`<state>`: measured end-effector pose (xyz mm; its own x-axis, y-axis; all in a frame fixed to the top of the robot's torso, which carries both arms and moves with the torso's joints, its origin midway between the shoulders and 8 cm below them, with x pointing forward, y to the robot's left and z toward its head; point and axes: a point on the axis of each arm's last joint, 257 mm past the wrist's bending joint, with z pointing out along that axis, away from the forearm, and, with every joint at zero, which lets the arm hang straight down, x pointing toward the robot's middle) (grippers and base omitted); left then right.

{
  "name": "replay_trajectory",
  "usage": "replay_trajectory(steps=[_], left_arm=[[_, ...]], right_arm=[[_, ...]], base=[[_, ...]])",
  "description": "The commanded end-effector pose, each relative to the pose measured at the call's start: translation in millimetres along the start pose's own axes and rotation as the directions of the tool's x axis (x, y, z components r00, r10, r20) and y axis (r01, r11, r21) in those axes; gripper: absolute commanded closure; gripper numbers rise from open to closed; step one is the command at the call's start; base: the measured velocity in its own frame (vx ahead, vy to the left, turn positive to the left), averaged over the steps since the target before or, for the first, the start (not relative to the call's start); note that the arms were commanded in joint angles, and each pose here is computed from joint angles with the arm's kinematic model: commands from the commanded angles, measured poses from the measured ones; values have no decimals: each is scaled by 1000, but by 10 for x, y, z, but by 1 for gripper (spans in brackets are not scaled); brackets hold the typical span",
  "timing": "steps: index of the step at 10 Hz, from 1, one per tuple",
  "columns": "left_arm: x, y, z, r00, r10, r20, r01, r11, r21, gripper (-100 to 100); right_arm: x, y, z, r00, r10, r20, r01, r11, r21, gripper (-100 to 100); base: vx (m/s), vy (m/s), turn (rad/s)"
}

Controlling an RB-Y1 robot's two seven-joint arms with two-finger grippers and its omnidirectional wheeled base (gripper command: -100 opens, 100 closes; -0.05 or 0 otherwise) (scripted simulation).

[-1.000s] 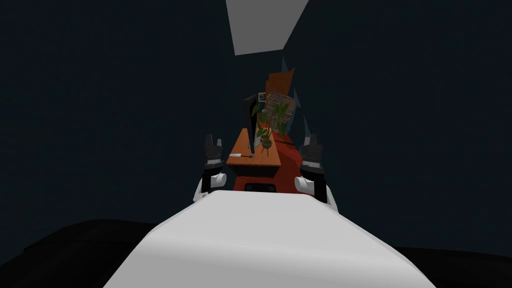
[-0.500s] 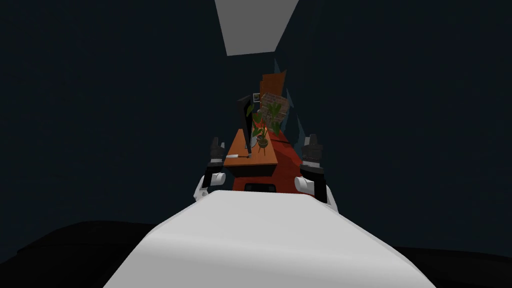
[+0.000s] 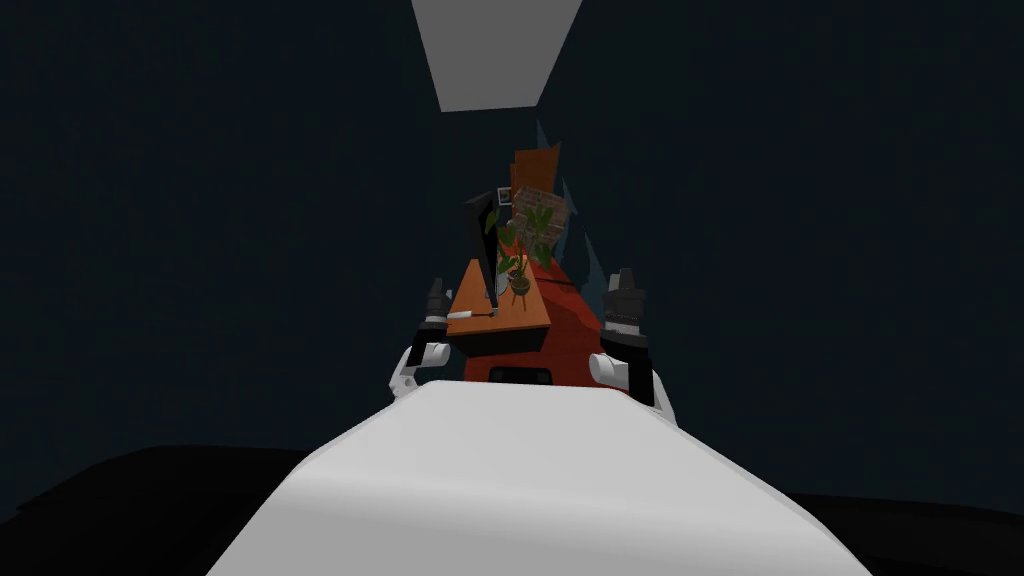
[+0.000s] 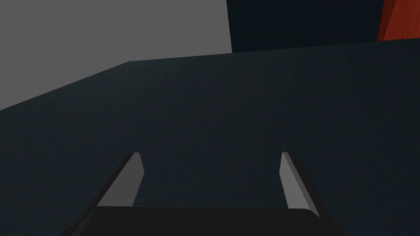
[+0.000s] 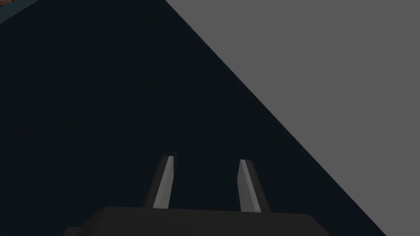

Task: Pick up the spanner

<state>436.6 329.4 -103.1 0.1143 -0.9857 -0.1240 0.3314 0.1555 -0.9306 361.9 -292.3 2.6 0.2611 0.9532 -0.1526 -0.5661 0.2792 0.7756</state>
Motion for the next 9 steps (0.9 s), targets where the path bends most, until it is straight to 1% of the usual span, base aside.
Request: replay_trajectory(steps=[1, 2, 3, 4, 5, 6, 7, 8, 9], left_arm=[[-78, 229, 43, 1000, -1, -4, 1, 998, -58, -100], [-93, 326, 19, 1000, 0, -1, 0, 997, -77, -100], [-159, 492, 63, 1000, -3, -3, 3, 992, -127, -100], [-183, 618, 24, 1000, -2, 1, 2, 988, -152, -100], [-261, 780, 60, 1000, -6, 3, 6, 980, -200, -100], [-288, 913, 12, 1000, -4, 8, 6, 973, -229, -100], [-365, 1032, 56, 1000, -10, 11, 12, 963, -270, -100], [-396, 1159, 2, 1000, -7, 17, 12, 955, -296, -100], [-491, 1329, 14, 1000, -13, 27, 22, 937, -348, -100]], right_arm=[[0, 0, 0, 1000, 0, 0, 0, 1000, 0, 0], [1, 0, 1, 1000, 0, 0, 0, 1000, 0, 0], [0, 0, 0, 1000, 0, 0, 0, 1000, 0, 0], [1, 0, 1, 1000, 0, 0, 0, 1000, 0, 0], [0, 0, 0, 1000, 0, 0, 0, 1000, 0, 0], [0, 0, 0, 1000, 0, 0, 0, 1000, 0, 0], [0, 0, 0, 1000, 0, 0, 0, 1000, 0, 0], [0, 0, 0, 1000, 0, 0, 0, 1000, 0, 0], [0, 0, 0, 1000, 0, 0, 0, 1000, 0, 0]], base=[[0, -4, -211], [-1, 4, -123], [1, 2, -275], [2, 9, -97], [5, 4, -196], [6, 9, -120], [10, 9, -199], [8, 12, -165], [7, 12, -252]])
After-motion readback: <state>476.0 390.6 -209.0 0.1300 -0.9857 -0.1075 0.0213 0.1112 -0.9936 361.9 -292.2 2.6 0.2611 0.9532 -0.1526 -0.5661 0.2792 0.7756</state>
